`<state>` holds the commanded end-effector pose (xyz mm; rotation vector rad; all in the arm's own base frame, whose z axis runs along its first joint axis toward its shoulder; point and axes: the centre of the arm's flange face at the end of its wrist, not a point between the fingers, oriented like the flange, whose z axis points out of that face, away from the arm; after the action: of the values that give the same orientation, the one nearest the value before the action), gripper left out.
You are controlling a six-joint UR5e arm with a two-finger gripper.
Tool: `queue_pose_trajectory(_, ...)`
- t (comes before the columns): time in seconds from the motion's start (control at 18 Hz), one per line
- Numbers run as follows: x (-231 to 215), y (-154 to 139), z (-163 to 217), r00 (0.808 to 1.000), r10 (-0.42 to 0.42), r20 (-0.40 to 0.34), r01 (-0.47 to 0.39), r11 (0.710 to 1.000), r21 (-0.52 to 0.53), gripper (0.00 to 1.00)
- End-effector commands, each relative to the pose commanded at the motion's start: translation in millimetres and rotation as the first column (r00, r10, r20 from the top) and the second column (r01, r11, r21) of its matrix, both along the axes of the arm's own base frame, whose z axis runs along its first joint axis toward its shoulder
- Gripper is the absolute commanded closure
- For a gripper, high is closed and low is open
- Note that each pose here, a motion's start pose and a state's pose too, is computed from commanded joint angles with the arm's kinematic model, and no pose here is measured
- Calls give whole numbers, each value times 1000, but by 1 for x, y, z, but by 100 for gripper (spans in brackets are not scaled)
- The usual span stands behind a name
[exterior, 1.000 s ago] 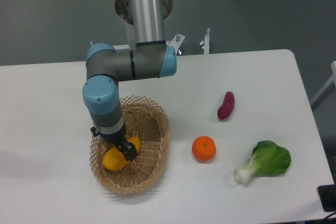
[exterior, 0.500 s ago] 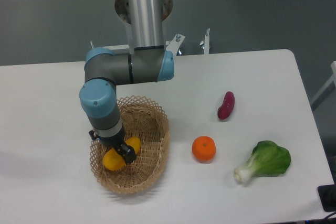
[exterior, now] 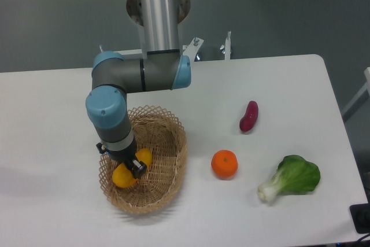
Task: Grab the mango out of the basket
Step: 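Lower the gripper onto the yellow mango and close on it, then lift the mango out of the basket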
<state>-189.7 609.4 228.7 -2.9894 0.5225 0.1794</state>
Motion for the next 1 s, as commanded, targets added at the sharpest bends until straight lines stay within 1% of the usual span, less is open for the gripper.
queue_pose_trajectory(0.17,-8,2,28,1000,4,-19,-3,999,44,52)
queue_pose_trajectory(0.28,-26,-5,54,999,-2,-35,5,997,73,52)
queue_pose_trajectory(0.5,-74,-26,93,1000,21,-7,-20,991,131,51)
queue_pose_trajectory(0.67,-114,-43,120,1000,10,1,-10,993,116,51)
queue_pose_trajectory(0.78,-143,-58,140,1000,7,26,-10,994,110,51)
queue_pose_trajectory(1.0,-197,-91,162,998,-10,58,5,997,79,51)
